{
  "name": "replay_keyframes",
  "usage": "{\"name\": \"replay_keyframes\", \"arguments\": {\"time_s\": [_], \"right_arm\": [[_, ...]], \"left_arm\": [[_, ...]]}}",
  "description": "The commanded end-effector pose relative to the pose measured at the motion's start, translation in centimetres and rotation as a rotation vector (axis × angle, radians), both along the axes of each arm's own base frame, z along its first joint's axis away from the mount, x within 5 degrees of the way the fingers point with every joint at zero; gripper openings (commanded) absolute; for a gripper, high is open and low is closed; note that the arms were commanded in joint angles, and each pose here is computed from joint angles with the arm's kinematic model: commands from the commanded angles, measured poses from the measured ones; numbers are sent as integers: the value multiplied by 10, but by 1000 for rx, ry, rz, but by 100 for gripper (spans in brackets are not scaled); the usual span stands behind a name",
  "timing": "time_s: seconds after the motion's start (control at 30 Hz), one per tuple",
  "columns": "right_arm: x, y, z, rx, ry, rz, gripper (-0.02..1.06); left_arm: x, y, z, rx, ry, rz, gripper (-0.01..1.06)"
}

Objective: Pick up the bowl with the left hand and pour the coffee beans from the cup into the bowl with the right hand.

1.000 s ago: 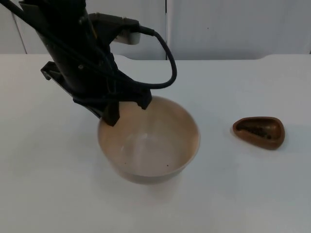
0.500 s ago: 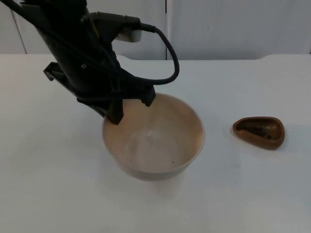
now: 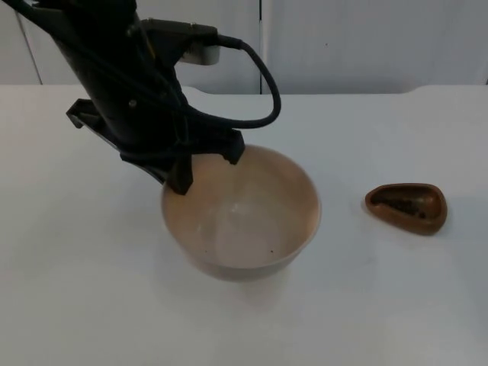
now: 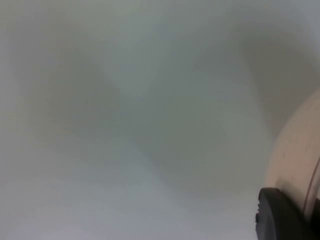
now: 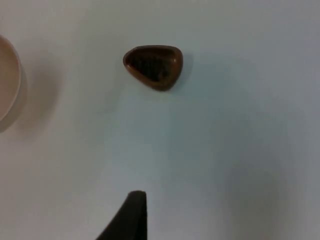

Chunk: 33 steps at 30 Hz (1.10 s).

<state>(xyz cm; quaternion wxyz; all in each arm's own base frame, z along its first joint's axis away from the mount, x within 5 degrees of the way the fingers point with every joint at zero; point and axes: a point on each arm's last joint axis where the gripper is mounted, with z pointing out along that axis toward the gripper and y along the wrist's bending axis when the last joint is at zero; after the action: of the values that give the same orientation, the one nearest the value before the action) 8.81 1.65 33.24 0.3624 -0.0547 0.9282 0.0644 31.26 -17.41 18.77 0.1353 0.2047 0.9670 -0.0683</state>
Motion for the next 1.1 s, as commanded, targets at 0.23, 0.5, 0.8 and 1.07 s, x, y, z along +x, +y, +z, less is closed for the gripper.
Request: {"name": "replay_keyframes", "arguments": {"time_s": [0.23,0.5,0.8,1.07], "right_arm": [[67,5,1,12,162,-26,105],[115,7,-16,12,240,-43,105],[144,13,-41,25,316,-73,105],[182,45,-55,-113,350,-93,104]], "left_arm": [[0,-2,1,-6,-1,26,0],[3,-3,-13,11,23,40,0],[5,-3,-13,11,11,37,0],[5,-3,-16,15,16,37,0]]}}
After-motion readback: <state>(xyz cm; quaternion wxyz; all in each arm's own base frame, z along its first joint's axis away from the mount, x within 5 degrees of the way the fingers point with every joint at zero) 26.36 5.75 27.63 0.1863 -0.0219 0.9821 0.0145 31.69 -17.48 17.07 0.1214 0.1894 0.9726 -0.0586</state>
